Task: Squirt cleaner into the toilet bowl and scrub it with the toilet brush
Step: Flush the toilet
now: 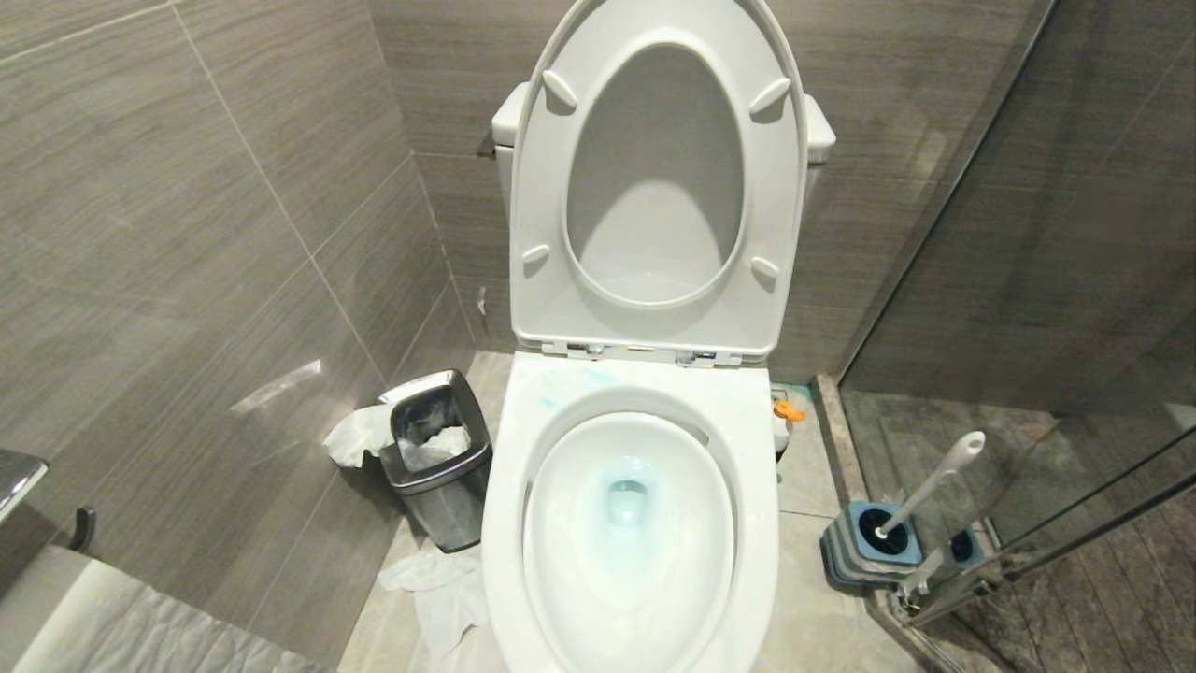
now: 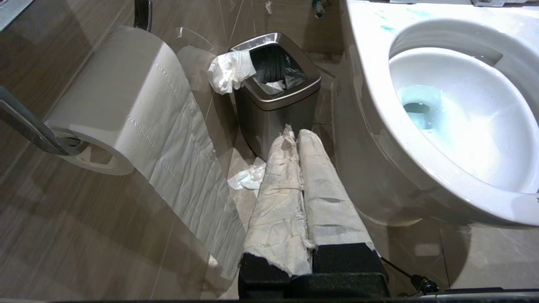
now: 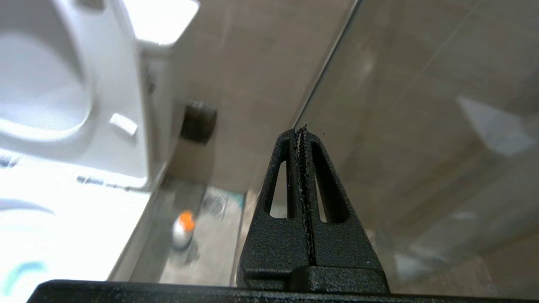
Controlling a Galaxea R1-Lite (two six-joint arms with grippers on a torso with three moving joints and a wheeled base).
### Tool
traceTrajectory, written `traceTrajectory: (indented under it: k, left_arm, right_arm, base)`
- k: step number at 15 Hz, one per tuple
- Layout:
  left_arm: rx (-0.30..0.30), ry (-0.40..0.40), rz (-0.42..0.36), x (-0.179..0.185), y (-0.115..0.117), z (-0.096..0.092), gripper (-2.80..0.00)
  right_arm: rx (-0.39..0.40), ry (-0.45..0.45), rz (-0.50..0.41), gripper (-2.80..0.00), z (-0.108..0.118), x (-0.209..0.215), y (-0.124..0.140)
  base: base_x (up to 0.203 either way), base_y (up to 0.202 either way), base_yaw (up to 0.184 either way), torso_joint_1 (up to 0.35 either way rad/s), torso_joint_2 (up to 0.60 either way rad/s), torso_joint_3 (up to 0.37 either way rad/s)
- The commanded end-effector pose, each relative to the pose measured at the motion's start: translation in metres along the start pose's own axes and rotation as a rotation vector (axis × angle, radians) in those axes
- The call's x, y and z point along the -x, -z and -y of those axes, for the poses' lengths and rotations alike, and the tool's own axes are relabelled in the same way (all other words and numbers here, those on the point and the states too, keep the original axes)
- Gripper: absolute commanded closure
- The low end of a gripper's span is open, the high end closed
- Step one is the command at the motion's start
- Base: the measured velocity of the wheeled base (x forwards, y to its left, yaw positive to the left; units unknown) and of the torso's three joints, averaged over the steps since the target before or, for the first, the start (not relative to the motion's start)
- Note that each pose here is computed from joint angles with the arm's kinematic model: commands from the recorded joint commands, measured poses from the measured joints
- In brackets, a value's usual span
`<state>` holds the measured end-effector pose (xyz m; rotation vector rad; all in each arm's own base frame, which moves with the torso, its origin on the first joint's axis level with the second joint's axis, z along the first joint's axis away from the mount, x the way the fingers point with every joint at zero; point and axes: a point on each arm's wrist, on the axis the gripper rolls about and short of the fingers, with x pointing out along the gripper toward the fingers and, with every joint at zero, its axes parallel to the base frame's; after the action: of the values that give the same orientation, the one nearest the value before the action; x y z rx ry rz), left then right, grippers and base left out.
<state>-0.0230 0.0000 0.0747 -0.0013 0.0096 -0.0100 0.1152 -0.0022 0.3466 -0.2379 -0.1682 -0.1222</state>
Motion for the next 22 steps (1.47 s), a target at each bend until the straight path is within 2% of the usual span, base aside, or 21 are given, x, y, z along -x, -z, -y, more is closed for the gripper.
traceTrajectory:
  k: [1, 4, 7, 14, 18, 21, 22]
  left_arm:
    - [0.000, -0.001, -0.001, 0.000, 0.000, 0.000, 0.00]
    - [0.000, 0.001, -0.001, 0.000, 0.000, 0.000, 0.00]
    - [0.000, 0.001, -0.001, 0.000, 0.000, 0.000, 0.00]
    - [0.000, 0.001, -0.001, 0.000, 0.000, 0.000, 0.00]
    - [0.000, 0.000, -0.001, 0.000, 0.000, 0.000, 0.00]
    - [0.000, -0.001, -0.001, 0.000, 0.000, 0.000, 0.00]
    - [0.000, 0.001, -0.001, 0.000, 0.000, 0.000, 0.00]
  right_arm:
    - [-0.030, 0.005, 0.048, 0.00, 0.004, 0.054, 0.012]
    - [-0.073, -0.003, 0.084, 0.00, 0.001, 0.098, 0.034]
    - [-0.092, -0.028, 0.126, 0.00, -0.006, 0.141, 0.070]
    - [-0.117, -0.124, 0.173, 0.00, -0.025, 0.191, 0.161]
    - [-0.138, -0.159, -0.007, 0.00, -0.041, 0.183, 0.222]
    - [-0.160, -0.161, -0.160, 0.00, -0.044, 0.184, 0.238]
    - [-0.160, -0.158, -0.164, 0.00, -0.044, 0.184, 0.239]
  base:
    - [0.000, 0.000, 0.000, 0.000, 0.00, 0.000]
    - [0.000, 0.000, 0.000, 0.000, 0.00, 0.000]
    - [0.000, 0.000, 0.000, 0.000, 0.00, 0.000]
    - [0.000, 0.000, 0.000, 0.000, 0.00, 0.000]
    - [0.000, 0.000, 0.000, 0.000, 0.00, 0.000]
    - [0.000, 0.000, 0.000, 0.000, 0.00, 0.000]
    - [0.000, 0.000, 0.000, 0.000, 0.00, 0.000]
